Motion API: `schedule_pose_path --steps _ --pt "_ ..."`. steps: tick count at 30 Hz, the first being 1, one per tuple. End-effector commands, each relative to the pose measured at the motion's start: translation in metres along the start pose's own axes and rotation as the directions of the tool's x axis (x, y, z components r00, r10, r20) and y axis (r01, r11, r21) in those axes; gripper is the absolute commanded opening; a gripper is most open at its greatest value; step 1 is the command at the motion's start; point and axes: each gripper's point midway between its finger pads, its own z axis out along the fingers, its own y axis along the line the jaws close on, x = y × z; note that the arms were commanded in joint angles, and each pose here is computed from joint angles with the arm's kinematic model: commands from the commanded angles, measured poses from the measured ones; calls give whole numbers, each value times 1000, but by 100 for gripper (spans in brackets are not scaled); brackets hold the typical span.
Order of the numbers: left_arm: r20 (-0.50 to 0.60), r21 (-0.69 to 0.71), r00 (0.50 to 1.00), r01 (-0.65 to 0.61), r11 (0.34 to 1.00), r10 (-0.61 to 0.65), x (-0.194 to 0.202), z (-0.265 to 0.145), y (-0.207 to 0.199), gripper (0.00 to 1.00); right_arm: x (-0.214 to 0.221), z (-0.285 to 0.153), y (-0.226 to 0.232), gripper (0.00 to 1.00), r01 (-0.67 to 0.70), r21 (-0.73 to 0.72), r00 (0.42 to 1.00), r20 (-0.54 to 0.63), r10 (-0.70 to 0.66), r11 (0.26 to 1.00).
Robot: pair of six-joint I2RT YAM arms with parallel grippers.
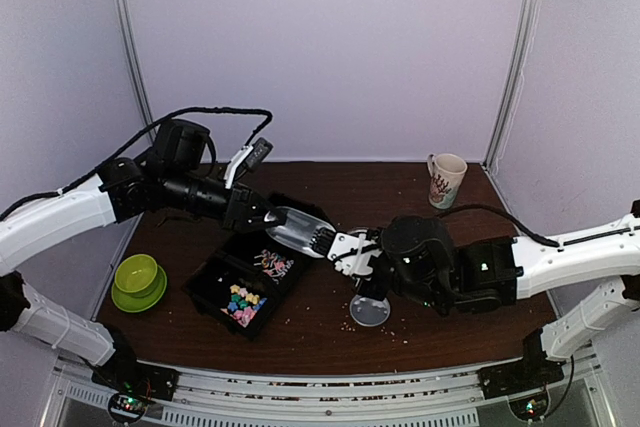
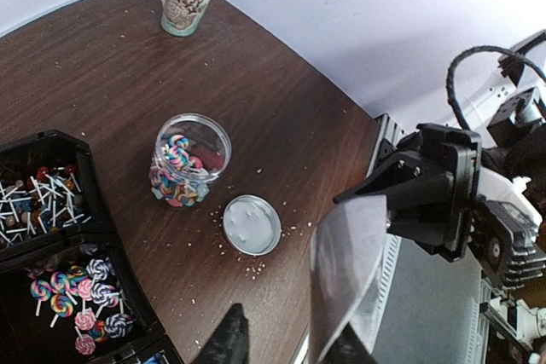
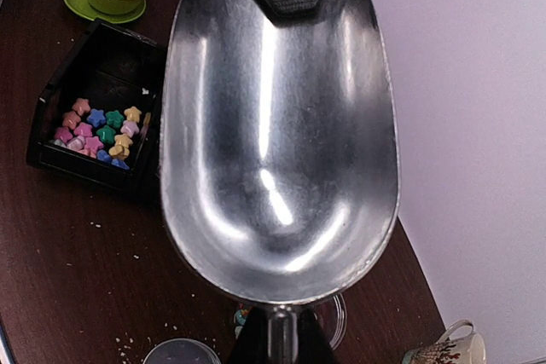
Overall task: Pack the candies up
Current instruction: Pass from the right arm to the left, then pass from the left arm to the right
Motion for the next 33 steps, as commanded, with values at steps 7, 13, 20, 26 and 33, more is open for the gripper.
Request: schedule_pose_path --steps 7,13,20,26,33 --pt "31 79 1000 -6 997 3 -7 9 -7 0 -32 -17 -6 0 -23 12 986 164 21 1000" --pt "34 88 999 7 996 -10 -2 11 -6 0 -33 -20 -7 8 -26 21 982 188 22 999" --pt "27 105 1000 0 995 -2 3 15 -6 0 -36 -33 -8 17 -47 6 965 259 44 999" --pt "42 138 999 7 990 -12 1 16 -10 0 -32 -33 -5 18 -37 1 965 260 35 999" --pt "61 150 998 -5 989 -5 -3 10 -15 0 -18 -30 -1 21 -6 9 976 219 4 1000"
